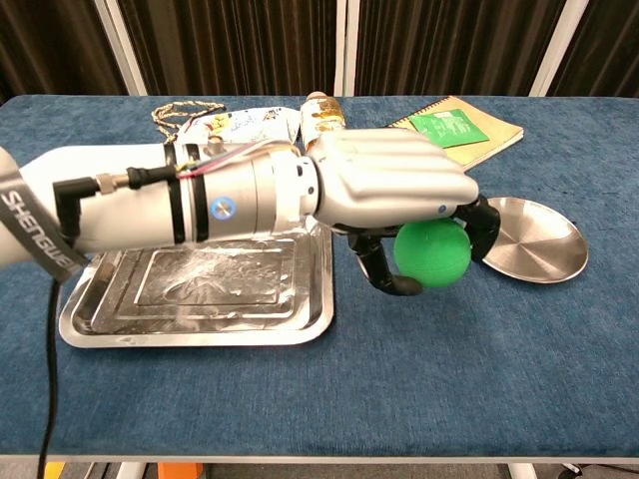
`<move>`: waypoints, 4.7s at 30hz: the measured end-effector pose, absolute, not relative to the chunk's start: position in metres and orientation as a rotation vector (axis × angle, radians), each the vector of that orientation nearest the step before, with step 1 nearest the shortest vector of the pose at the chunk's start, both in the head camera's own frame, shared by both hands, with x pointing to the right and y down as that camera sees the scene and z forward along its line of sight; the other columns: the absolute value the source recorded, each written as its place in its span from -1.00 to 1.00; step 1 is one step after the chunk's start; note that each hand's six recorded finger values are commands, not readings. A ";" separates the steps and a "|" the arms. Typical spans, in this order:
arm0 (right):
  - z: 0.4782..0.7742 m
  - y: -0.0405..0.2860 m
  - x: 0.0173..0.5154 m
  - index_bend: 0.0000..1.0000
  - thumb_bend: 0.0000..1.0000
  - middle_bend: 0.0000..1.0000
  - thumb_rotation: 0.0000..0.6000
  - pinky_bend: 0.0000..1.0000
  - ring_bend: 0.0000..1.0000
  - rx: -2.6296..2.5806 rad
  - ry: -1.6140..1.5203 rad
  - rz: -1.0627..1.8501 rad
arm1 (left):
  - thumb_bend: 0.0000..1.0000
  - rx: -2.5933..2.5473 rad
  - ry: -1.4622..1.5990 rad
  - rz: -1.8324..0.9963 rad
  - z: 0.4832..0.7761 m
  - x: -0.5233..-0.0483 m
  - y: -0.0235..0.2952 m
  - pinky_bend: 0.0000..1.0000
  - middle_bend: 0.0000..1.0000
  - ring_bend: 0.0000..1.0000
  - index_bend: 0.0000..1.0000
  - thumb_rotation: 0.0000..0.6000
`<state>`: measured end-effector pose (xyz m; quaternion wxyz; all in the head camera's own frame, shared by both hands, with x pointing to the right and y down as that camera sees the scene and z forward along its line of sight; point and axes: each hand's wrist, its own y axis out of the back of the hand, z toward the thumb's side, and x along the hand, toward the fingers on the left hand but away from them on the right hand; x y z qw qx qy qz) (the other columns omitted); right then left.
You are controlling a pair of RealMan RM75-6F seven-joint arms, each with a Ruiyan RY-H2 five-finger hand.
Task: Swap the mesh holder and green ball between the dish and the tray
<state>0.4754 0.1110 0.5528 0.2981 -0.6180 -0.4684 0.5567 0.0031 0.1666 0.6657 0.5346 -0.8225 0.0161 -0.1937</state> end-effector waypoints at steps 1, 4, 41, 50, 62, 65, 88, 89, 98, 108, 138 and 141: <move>0.552 0.110 0.476 -1.00 -0.66 -0.95 1.00 -1.00 -1.00 -1.647 -1.256 1.473 | -0.35 -1.962 0.033 -0.457 0.668 0.003 0.169 0.38 -0.23 -0.18 -0.23 1.00; 0.545 0.105 0.479 -1.00 -0.66 -0.95 1.00 -1.00 -1.00 -1.655 -1.274 1.456 | -0.35 -1.961 0.005 -0.434 0.675 0.005 0.179 0.38 -0.23 -0.18 -0.21 1.00; 0.529 0.094 0.467 -1.00 -0.65 -0.94 1.00 -1.00 -1.00 -1.656 -1.265 1.399 | -0.53 -1.849 -0.004 -0.370 0.706 0.020 0.174 0.19 -0.46 -0.44 -0.50 1.00; 0.530 0.094 0.468 -1.00 -0.65 -0.94 1.00 -1.00 -1.00 -1.655 -1.270 1.398 | -0.53 -1.874 -0.005 -0.372 0.709 0.019 0.178 0.18 -0.47 -0.44 -0.50 1.00; 0.525 0.093 0.469 -1.00 -0.65 -0.94 1.00 -1.00 -1.00 -1.647 -1.281 1.392 | -0.57 -1.857 0.116 -0.315 0.674 -0.002 0.166 0.17 -0.48 -0.45 -0.50 1.00; 0.527 0.093 0.467 -1.00 -0.65 -0.93 1.00 -1.00 -1.00 -1.651 -1.272 1.395 | -0.57 -1.857 0.169 -0.321 0.662 -0.014 0.158 0.17 -0.48 -0.45 -0.50 1.00; 0.534 0.095 0.459 -1.00 -0.65 -0.94 1.00 -1.00 -1.00 -1.664 -1.246 1.407 | -0.81 -2.270 0.518 -0.725 0.672 -0.059 0.070 -0.43 -0.85 -0.87 -0.89 1.00; 0.535 0.095 0.460 -1.00 -0.65 -0.94 1.00 -1.00 -1.00 -1.665 -1.246 1.409 | -0.81 -2.314 0.519 -0.741 0.677 -0.053 0.070 -0.44 -0.85 -0.87 -0.89 1.00; 0.535 0.097 0.466 -1.00 -0.65 -0.94 1.00 -1.00 -1.00 -1.651 -1.254 1.422 | -0.81 -2.286 0.487 -0.810 0.701 -0.027 0.044 -0.52 -0.88 -0.94 -0.89 1.00; 0.542 0.099 0.474 -1.00 -0.65 -0.95 1.00 -1.00 -1.00 -1.655 -1.264 1.444 | -0.81 -2.305 0.423 -0.858 0.710 -0.017 0.041 -0.51 -0.88 -0.94 -0.89 1.00; 0.542 0.099 0.481 -1.00 -0.65 -0.95 1.00 -1.00 -1.00 -1.629 -1.296 1.459 | -0.51 -2.230 0.399 -0.795 0.700 -0.021 0.039 0.07 -0.33 -0.49 -0.31 1.00; 0.542 0.099 0.481 -1.00 -0.65 -0.95 1.00 -1.00 -1.00 -1.631 -1.293 1.460 | -0.51 -2.240 0.427 -0.768 0.686 -0.032 0.040 0.07 -0.33 -0.49 -0.30 1.00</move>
